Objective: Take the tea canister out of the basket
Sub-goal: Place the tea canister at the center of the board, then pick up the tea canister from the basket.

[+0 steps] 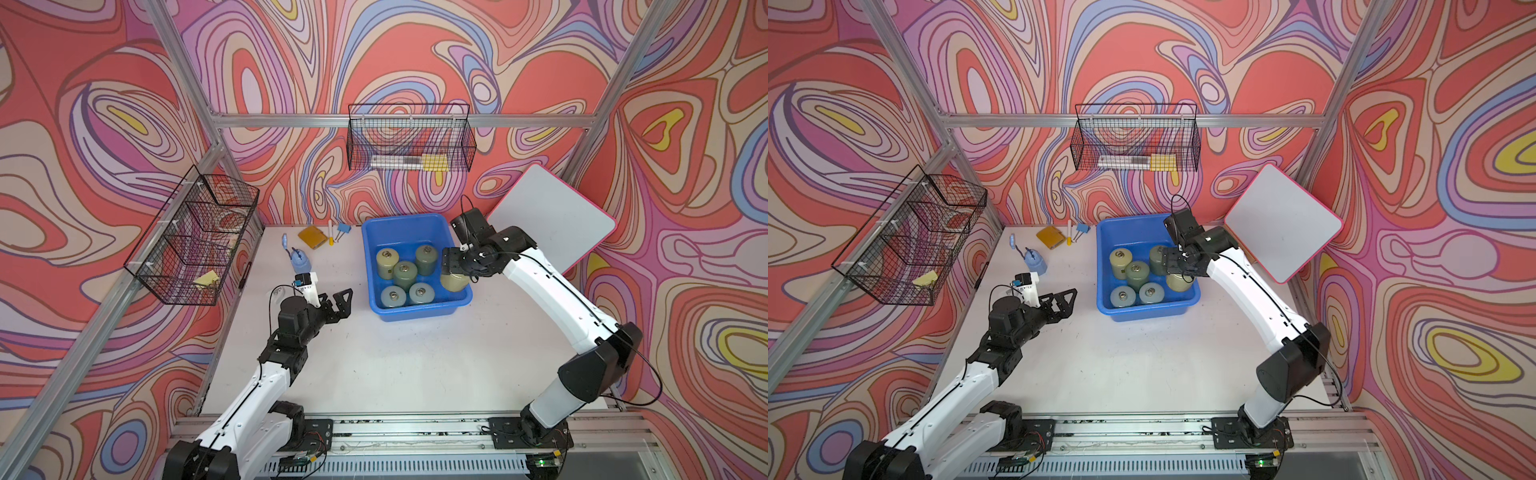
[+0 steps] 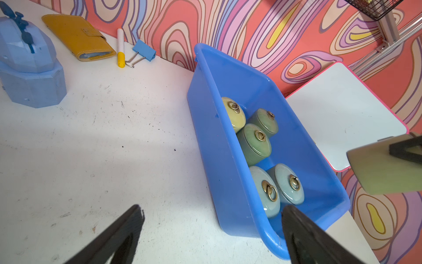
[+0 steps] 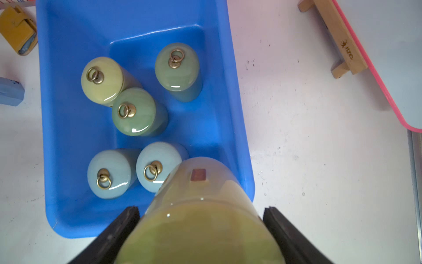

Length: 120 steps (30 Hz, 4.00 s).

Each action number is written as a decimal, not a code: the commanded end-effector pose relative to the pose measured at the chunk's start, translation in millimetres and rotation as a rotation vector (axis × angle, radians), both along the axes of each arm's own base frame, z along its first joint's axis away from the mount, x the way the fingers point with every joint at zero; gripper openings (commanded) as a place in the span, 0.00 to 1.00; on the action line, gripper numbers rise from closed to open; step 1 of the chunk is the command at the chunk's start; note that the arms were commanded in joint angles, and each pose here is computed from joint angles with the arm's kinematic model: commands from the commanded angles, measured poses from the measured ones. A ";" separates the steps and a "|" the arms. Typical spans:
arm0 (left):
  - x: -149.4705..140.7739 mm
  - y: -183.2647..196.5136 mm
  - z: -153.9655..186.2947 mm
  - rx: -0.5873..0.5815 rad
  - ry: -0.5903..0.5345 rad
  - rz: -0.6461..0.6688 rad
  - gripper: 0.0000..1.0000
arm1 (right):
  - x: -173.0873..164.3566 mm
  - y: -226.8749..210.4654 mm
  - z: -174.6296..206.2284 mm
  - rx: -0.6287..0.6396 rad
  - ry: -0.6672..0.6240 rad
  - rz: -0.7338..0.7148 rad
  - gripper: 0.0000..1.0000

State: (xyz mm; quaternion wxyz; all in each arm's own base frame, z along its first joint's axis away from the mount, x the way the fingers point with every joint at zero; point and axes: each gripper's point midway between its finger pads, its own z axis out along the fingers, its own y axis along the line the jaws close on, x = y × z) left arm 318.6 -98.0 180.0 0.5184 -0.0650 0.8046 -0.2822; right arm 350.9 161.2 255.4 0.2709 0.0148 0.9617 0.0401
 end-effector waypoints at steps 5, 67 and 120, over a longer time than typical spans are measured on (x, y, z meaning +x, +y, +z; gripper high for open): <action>-2.0 -0.8 3.0 -0.003 -0.020 -0.002 0.99 | -45.6 -5.2 6.0 0.058 -0.045 -0.014 0.61; -2.7 -0.2 1.5 0.002 -0.023 0.000 0.99 | -67.4 8.1 -177.8 -0.024 0.103 -0.014 0.92; 71.1 -151.1 50.8 0.467 0.429 -0.150 0.99 | -26.0 -63.3 14.5 -0.054 -0.665 -0.111 0.98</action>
